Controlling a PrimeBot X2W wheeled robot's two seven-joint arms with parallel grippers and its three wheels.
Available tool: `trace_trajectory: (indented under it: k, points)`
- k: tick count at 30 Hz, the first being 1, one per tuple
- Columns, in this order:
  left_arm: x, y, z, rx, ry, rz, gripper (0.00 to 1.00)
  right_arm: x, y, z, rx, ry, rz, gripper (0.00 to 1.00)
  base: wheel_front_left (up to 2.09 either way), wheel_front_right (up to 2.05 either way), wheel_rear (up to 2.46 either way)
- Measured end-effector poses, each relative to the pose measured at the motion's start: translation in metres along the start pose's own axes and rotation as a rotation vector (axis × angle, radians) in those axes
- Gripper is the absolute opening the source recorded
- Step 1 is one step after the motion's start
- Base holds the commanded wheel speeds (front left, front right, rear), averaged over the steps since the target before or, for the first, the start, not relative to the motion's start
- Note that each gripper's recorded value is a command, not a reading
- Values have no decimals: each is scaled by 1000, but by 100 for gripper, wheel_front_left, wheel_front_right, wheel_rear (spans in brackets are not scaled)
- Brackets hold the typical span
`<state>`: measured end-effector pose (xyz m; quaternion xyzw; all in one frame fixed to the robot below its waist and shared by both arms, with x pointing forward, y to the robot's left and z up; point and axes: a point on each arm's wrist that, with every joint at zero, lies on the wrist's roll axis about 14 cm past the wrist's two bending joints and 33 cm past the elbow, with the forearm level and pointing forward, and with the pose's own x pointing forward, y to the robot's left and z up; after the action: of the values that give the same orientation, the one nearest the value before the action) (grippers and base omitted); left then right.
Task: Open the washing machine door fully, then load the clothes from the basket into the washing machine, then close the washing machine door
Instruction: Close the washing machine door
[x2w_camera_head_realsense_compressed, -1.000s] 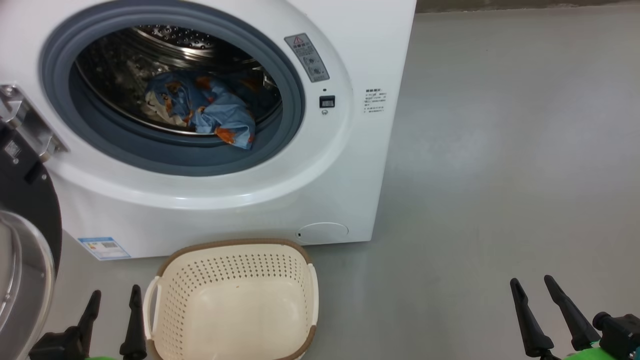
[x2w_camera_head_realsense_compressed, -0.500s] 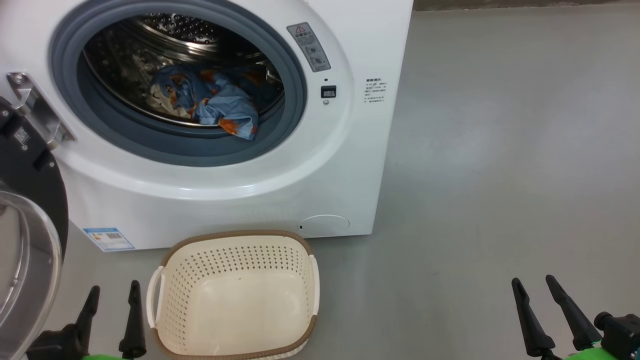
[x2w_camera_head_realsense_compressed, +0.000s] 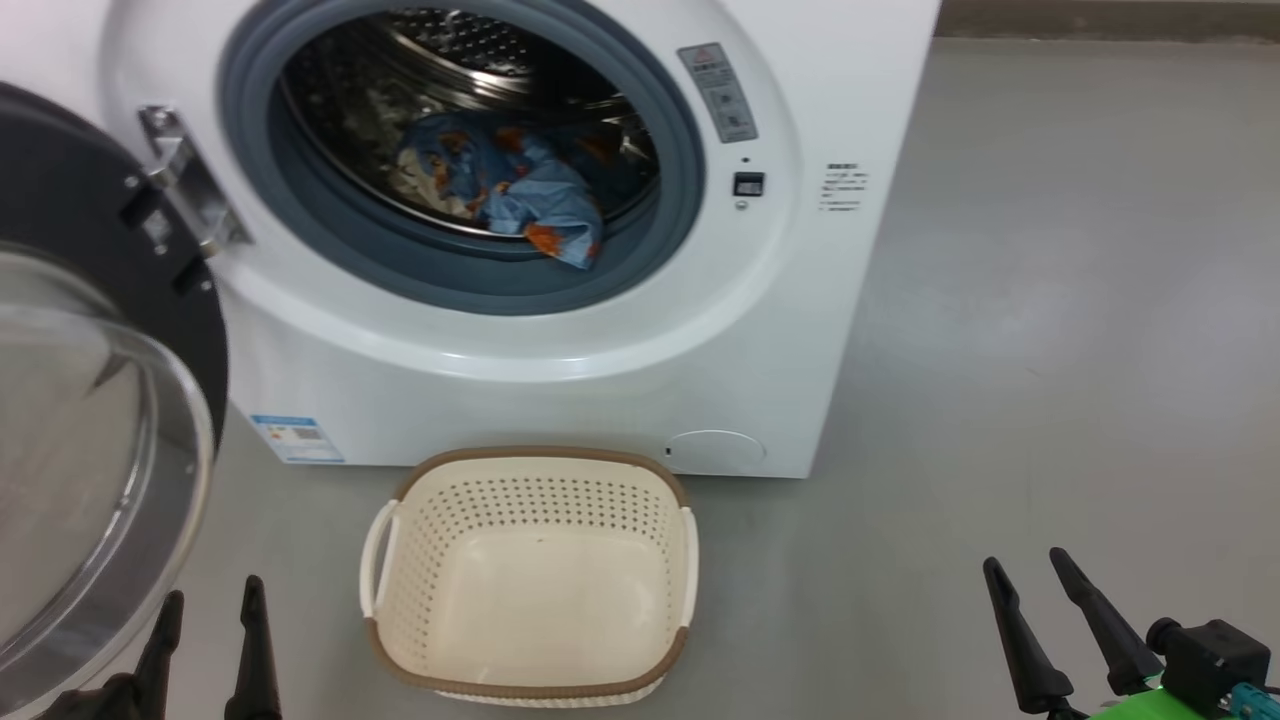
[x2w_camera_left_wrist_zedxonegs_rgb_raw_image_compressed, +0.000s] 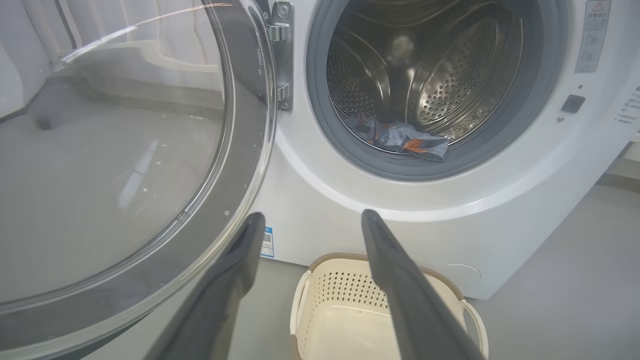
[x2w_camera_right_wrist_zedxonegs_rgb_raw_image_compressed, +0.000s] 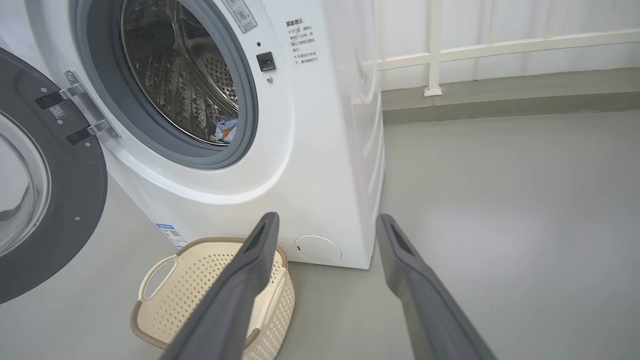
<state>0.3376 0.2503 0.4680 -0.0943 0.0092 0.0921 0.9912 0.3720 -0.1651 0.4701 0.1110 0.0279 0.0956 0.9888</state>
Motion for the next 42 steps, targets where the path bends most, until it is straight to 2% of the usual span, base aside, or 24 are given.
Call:
trace_trajectory:
  k: [10,23,33,42]
  points:
    - [-40,47,7,-21,-27,166,100,33,56,-9,-12,32,194,100,0,0,0]
    - [-87,82,20,-40,-76,321,100,56,126,-22,-12,71,402,100,0,0,0]
    - [-115,99,24,-46,-99,404,100,63,161,-30,-9,96,503,100,0,0,0]
    - [-126,104,25,-46,-105,436,100,65,175,-32,-9,100,543,100,0,0,0]
